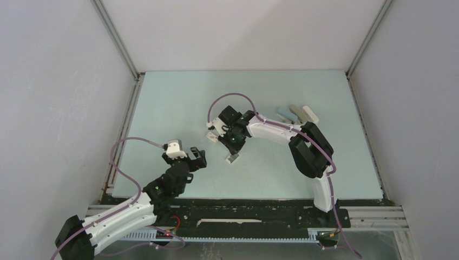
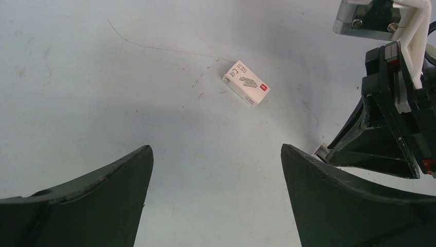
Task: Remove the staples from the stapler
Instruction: Place the staple in the staple box.
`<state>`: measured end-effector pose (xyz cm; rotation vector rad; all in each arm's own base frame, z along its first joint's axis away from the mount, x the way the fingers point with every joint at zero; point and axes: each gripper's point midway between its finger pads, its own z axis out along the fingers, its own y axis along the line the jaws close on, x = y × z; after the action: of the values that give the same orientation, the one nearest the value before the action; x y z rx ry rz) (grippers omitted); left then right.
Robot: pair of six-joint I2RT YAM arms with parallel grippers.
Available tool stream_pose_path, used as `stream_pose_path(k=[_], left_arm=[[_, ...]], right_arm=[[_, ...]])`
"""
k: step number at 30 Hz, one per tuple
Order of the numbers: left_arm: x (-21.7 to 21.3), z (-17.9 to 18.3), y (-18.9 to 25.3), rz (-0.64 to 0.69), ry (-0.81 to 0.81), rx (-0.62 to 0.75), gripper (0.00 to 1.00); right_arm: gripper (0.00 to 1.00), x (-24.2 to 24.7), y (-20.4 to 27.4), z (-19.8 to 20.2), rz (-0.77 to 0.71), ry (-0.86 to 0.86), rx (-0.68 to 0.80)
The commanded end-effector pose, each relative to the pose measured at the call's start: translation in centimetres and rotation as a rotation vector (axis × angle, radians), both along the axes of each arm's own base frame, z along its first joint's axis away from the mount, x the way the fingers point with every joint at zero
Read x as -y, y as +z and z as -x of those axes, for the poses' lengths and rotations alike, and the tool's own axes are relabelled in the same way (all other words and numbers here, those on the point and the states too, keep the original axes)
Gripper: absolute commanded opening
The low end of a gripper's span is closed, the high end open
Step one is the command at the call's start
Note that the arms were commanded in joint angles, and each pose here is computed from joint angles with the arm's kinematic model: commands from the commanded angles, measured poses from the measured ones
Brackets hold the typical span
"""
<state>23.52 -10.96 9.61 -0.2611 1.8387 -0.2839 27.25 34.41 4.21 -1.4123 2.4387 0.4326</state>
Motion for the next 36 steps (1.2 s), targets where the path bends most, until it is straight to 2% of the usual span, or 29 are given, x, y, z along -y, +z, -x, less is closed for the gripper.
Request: stream_pose_path(k=[1, 17, 36], left_arm=[[-0.49, -0.18, -0.02, 0.012, 0.032, 0.023, 1.00], [-0.51, -0.19, -0.04, 0.012, 0.033, 0.022, 1.00], [-0.48, -0.16, 0.00, 0.014, 0.031, 0.024, 1.00]], right_arm=[[0.26, -1.12, 0.96, -0.59, -0.020, 0.022, 0.036], [0.27, -1.04, 0.45, -0.58, -0.007, 0.022, 0.026], [0.33, -1.24, 1.15, -0.16, -0.019, 0.030, 0.013]])
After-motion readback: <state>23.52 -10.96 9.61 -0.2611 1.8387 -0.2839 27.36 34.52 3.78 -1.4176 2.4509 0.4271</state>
